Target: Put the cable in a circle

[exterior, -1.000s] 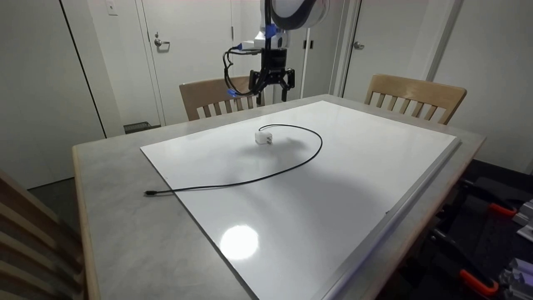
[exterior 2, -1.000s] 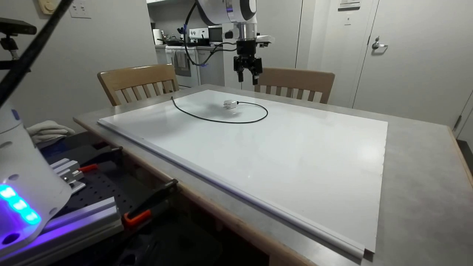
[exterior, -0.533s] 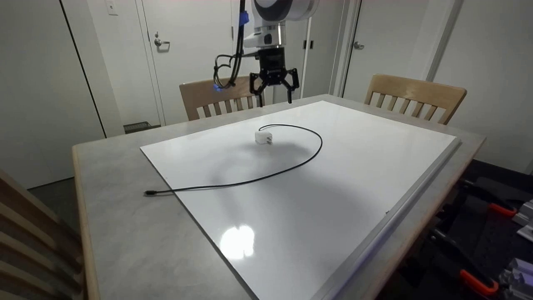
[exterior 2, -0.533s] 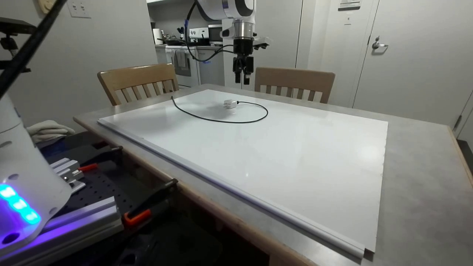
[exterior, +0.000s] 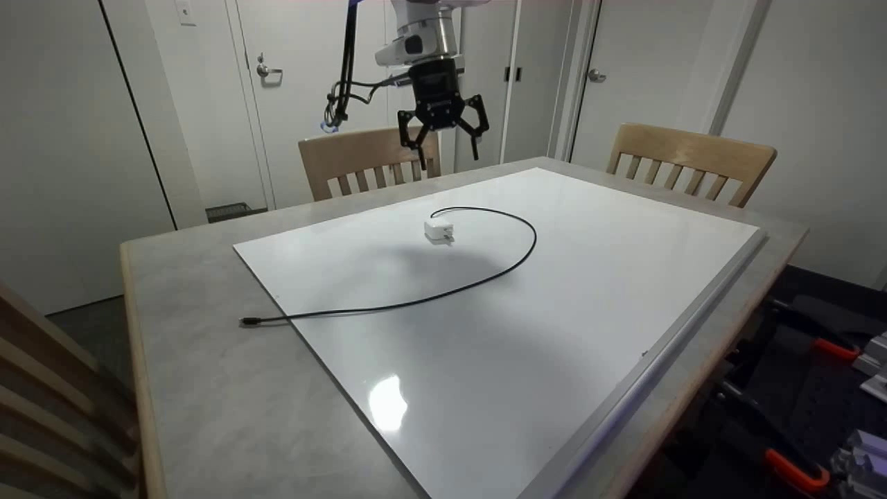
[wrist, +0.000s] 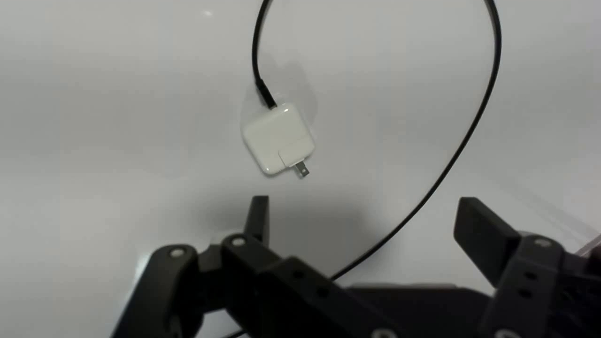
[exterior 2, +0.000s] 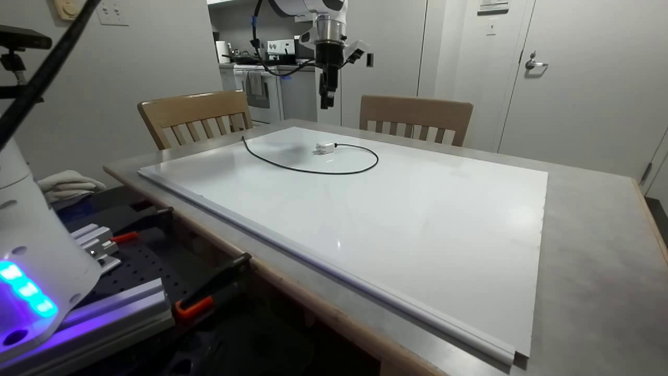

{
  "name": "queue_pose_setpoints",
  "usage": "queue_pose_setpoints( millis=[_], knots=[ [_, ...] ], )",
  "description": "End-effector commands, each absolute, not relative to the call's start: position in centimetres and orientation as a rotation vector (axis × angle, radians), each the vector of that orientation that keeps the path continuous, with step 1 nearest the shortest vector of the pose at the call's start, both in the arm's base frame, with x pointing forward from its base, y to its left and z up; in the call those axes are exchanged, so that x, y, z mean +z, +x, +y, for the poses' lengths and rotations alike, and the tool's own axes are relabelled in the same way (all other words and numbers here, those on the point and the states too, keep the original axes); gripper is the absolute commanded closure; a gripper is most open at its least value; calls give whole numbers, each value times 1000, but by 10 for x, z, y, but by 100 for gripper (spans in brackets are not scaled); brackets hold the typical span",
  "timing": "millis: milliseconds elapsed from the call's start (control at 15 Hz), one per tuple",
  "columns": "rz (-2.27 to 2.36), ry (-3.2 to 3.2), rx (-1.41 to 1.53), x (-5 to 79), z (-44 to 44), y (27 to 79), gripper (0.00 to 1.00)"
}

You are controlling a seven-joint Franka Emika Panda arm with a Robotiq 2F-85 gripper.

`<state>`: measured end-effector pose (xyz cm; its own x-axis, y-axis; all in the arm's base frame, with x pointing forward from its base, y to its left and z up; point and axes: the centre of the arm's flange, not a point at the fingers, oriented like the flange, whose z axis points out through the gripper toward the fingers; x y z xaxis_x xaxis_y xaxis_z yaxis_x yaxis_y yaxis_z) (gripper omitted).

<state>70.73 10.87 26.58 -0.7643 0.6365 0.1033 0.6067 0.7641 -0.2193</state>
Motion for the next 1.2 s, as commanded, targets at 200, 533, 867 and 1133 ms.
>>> queue_pose_setpoints(
  millis=[200,533,867,1133],
  knots=[
    [-2586,-1242,383,265,143,716,0],
    [-2440,-1343,440,262,187,712,0],
    [-2462,-1291,453,258,203,691,0],
    [-2463,-1287,457,255,207,691,0]
  ],
)
